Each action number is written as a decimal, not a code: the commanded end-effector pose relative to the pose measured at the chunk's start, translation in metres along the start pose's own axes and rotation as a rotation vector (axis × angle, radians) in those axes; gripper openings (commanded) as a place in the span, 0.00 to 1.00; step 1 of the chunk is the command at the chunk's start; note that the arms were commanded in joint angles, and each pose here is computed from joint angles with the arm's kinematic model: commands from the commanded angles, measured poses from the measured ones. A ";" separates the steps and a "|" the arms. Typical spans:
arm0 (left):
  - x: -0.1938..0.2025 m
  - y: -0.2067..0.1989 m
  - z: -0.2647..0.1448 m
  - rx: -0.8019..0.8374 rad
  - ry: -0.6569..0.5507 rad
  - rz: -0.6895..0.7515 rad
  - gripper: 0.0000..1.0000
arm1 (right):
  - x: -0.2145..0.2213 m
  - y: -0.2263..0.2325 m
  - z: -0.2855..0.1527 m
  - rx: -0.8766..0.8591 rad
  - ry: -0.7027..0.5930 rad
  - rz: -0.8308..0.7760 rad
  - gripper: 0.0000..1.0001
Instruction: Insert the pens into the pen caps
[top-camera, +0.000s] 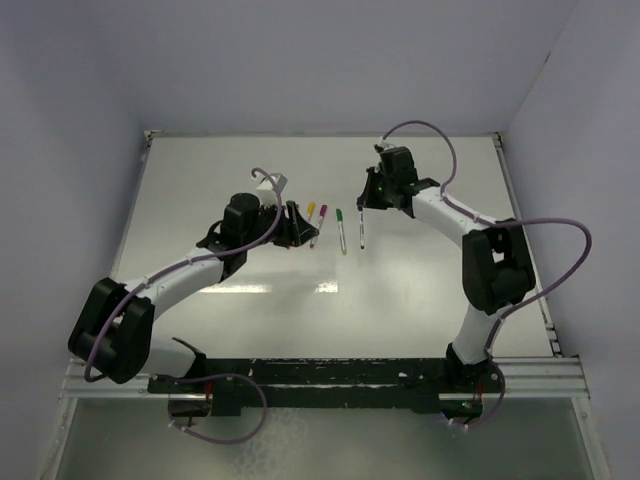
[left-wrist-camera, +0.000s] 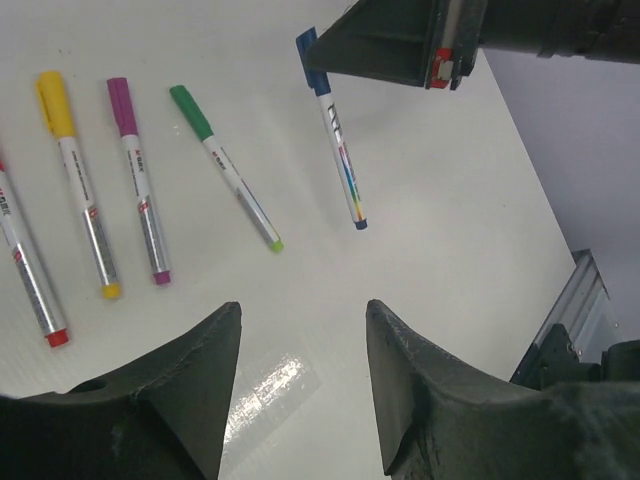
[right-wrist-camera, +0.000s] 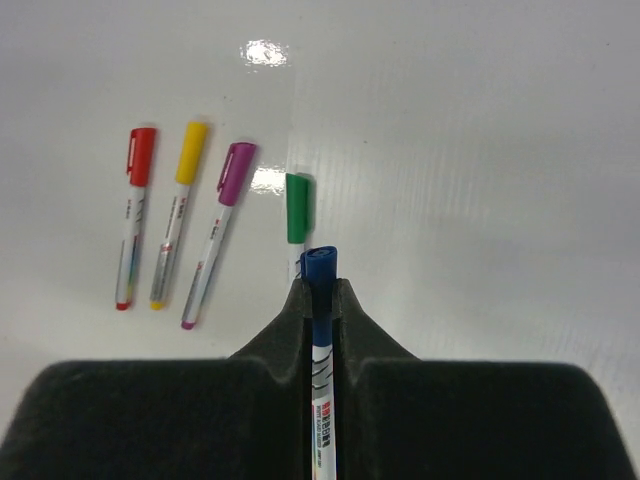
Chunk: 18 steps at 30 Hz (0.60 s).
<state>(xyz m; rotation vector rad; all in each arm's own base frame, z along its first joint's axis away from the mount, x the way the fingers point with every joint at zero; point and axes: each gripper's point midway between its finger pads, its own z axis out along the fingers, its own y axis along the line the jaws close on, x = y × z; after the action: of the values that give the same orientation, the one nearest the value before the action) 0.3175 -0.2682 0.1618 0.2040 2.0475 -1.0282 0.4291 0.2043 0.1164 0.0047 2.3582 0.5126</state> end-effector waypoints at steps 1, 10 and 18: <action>-0.017 0.001 -0.010 -0.043 -0.072 0.059 0.56 | -0.006 -0.007 0.016 0.051 0.016 -0.075 0.00; -0.019 0.008 -0.018 -0.098 -0.071 0.081 0.57 | -0.009 -0.020 0.045 0.109 0.026 -0.087 0.00; -0.017 0.012 -0.022 -0.120 -0.069 0.076 0.58 | -0.001 -0.033 0.066 0.152 0.050 -0.092 0.00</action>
<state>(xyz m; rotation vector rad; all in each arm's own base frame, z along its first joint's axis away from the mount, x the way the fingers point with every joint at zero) 0.3183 -0.2451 0.1587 0.1596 2.0767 -0.8759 0.4619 0.1979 0.0515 -0.0398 2.4730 0.3233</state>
